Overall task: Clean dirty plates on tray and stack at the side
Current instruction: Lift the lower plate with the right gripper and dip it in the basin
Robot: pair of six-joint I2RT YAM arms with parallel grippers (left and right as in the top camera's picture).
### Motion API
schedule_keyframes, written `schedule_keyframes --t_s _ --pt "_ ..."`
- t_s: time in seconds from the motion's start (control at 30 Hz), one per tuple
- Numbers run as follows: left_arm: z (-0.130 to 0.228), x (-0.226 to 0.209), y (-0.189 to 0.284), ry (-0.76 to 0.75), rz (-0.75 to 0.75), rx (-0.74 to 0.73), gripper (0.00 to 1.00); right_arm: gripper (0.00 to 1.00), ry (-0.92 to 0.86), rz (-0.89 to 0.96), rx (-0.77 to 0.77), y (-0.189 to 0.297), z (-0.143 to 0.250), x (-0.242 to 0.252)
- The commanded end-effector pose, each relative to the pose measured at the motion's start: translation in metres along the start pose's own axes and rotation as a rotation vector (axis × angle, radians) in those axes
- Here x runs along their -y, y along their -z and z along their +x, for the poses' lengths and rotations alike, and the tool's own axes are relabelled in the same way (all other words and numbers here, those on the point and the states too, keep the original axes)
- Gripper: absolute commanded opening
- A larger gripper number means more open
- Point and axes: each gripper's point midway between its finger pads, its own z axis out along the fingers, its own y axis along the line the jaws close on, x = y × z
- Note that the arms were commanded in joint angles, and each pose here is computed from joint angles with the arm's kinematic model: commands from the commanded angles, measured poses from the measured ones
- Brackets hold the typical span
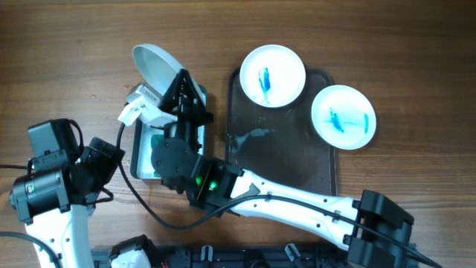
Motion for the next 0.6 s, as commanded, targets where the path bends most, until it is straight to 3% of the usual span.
schedule_keyframes --t_s 0.0,0.23,0.4,0.57 --pt "-0.004 0.0 0.005 0.017 0.008 0.02 1.0 0.04 -0.064 0.027 -0.001 0.003 -0.009 0.023" --pt "-0.004 0.0 0.005 0.017 0.008 0.02 1.0 0.04 -0.141 0.058 -0.031 -0.01 0.002 0.03" --pt "-0.004 0.0 0.005 0.017 0.008 0.02 1.0 0.04 -0.312 0.136 -0.171 -0.035 0.051 0.033" --pt "-0.004 0.0 0.005 0.017 0.008 0.02 1.0 0.04 -0.315 -0.247 -0.246 -0.038 0.087 -0.043"
